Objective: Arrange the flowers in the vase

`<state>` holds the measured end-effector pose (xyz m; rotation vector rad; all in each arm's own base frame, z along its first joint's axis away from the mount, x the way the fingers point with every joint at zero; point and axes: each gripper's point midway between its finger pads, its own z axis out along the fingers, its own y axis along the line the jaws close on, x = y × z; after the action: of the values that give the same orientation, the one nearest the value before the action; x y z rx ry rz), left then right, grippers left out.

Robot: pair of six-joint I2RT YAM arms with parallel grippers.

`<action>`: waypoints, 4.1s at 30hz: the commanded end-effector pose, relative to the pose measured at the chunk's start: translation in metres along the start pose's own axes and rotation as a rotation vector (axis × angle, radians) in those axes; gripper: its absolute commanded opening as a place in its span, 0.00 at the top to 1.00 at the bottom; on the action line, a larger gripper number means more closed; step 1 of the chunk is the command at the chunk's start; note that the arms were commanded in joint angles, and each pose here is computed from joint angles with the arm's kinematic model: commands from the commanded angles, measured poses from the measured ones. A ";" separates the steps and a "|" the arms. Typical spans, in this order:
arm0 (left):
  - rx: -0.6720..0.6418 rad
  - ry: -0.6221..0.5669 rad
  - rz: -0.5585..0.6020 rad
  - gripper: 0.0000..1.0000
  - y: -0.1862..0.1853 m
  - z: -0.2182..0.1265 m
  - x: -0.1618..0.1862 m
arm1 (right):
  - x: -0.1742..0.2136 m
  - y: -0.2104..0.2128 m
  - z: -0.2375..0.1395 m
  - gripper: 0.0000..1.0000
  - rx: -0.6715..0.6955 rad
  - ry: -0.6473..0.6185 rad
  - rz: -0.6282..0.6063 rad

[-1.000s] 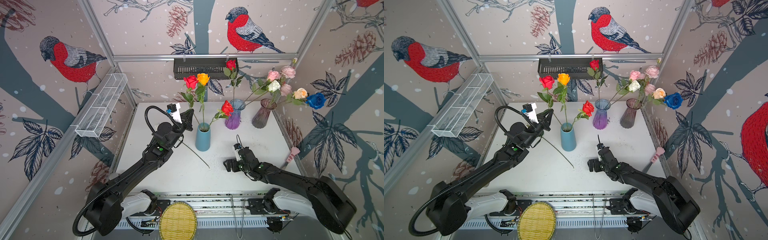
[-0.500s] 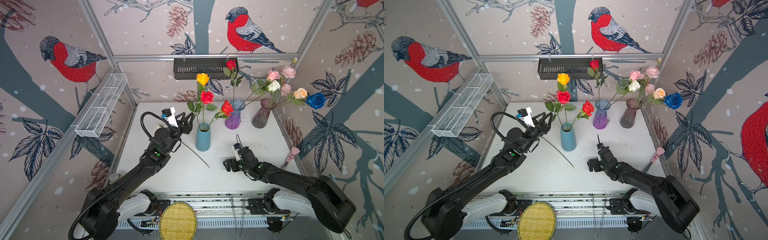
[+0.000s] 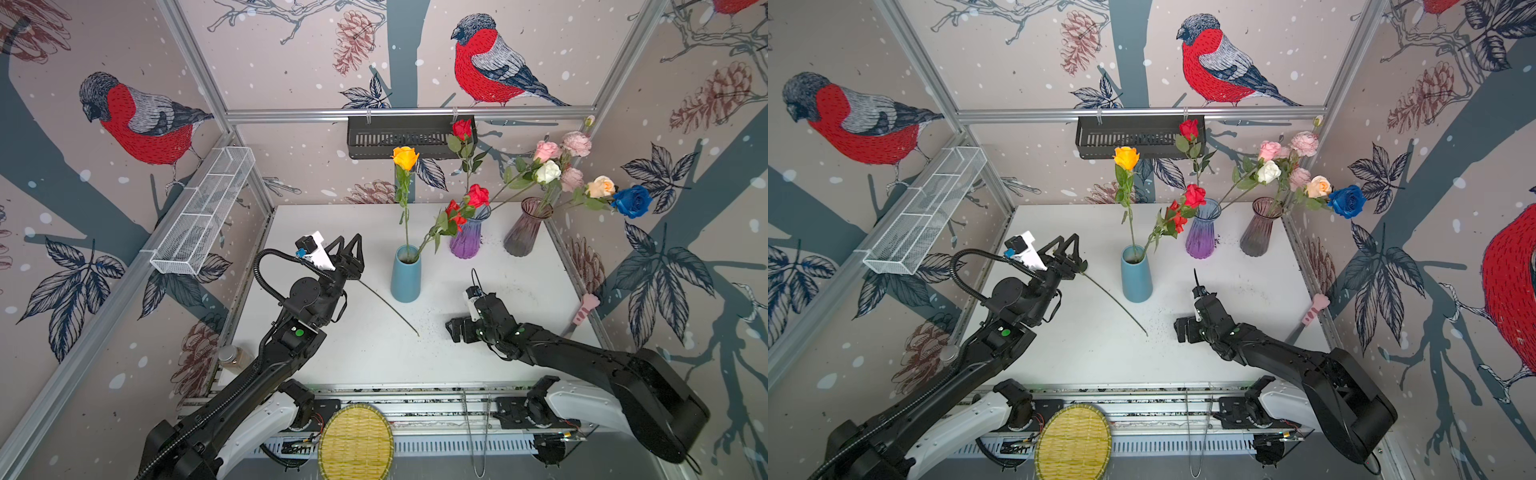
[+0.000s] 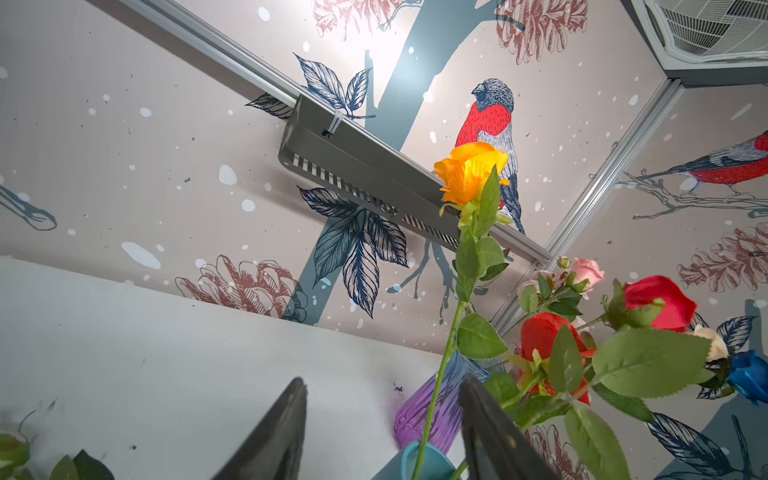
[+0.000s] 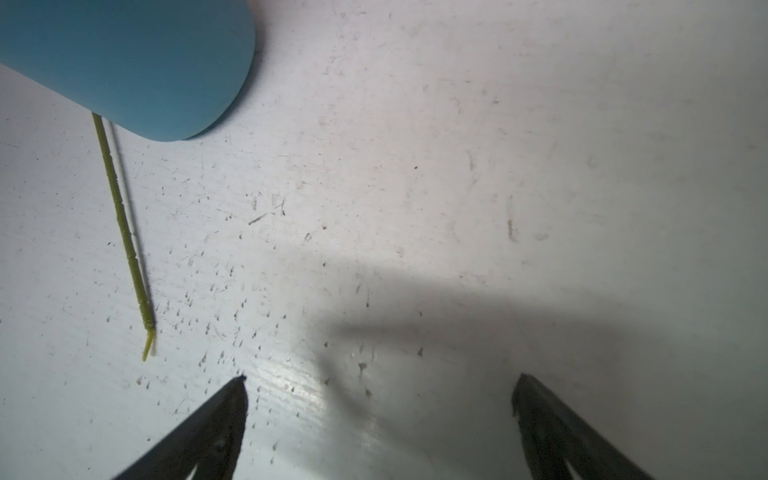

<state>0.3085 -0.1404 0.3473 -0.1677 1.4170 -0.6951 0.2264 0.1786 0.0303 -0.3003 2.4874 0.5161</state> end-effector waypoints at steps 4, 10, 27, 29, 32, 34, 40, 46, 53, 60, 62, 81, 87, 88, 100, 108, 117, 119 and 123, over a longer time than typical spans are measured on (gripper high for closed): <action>-0.023 0.000 -0.025 0.41 0.004 0.004 0.000 | 0.010 -0.003 0.000 0.00 0.015 0.041 0.002; -0.015 0.008 -0.033 0.41 0.002 0.008 0.002 | 0.011 -0.003 0.000 0.00 0.016 0.042 0.001; -0.040 0.022 -0.040 0.41 0.015 -0.008 0.008 | -0.168 0.096 -0.166 0.03 -0.347 -0.540 -0.045; -0.039 0.019 -0.043 0.41 0.017 -0.013 0.009 | -0.196 0.098 -0.198 0.03 -0.345 -0.611 -0.045; -0.038 0.011 -0.055 0.41 0.020 -0.022 0.009 | -0.234 0.086 -0.223 0.04 -0.321 -0.634 0.003; -0.040 0.005 -0.056 0.41 0.022 -0.027 0.008 | -0.255 0.076 -0.228 0.04 -0.332 -0.612 0.054; -0.051 -0.010 -0.028 0.39 0.025 -0.038 -0.001 | -0.300 0.082 -0.235 0.06 -0.448 -0.599 0.081; -0.070 -0.024 -0.004 0.38 0.032 -0.047 -0.010 | -0.321 0.085 -0.224 0.09 -0.608 -0.590 0.122; -0.077 -0.032 0.003 0.38 0.038 -0.051 -0.014 | -0.336 0.099 -0.210 0.09 -0.763 -0.586 0.081; -0.073 -0.037 0.000 0.38 0.038 -0.054 -0.015 | -0.339 0.113 -0.214 0.09 -0.854 -0.631 -0.019; -0.073 -0.040 -0.004 0.38 0.038 -0.055 -0.015 | -0.337 0.120 -0.219 0.09 -0.899 -0.634 -0.045; -0.060 -0.062 -0.026 0.38 0.034 -0.060 -0.024 | -0.299 0.234 -0.178 0.08 -0.868 -0.411 -0.140; -0.071 -0.072 -0.014 0.38 0.035 -0.067 -0.029 | -0.301 0.223 -0.191 0.03 -0.796 -0.459 -0.163; -0.078 -0.075 -0.009 0.38 0.036 -0.068 -0.030 | -0.300 0.220 -0.197 0.02 -0.784 -0.473 -0.167; -0.074 -0.079 -0.013 0.38 0.035 -0.068 -0.031 | -0.288 0.197 -0.296 0.00 -0.645 -0.635 -0.256; -0.065 -0.082 -0.022 0.38 0.034 -0.069 -0.032 | -0.278 0.173 -0.288 0.01 -0.557 -0.600 -0.225; -0.073 -0.087 -0.013 0.38 0.034 -0.071 -0.036 | -0.245 0.171 -0.267 0.01 -0.541 -0.554 -0.185; -0.072 -0.084 -0.013 0.38 0.033 -0.071 -0.036 | -0.247 0.166 -0.275 0.01 -0.503 -0.575 -0.198; -0.079 -0.076 -0.017 0.38 0.035 -0.070 -0.034 | -0.261 0.150 -0.302 0.01 -0.395 -0.644 -0.209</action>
<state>0.2549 -0.0758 0.3425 -0.2570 1.3782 -0.6400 0.2353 0.2300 0.4407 -0.4979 1.7326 0.9788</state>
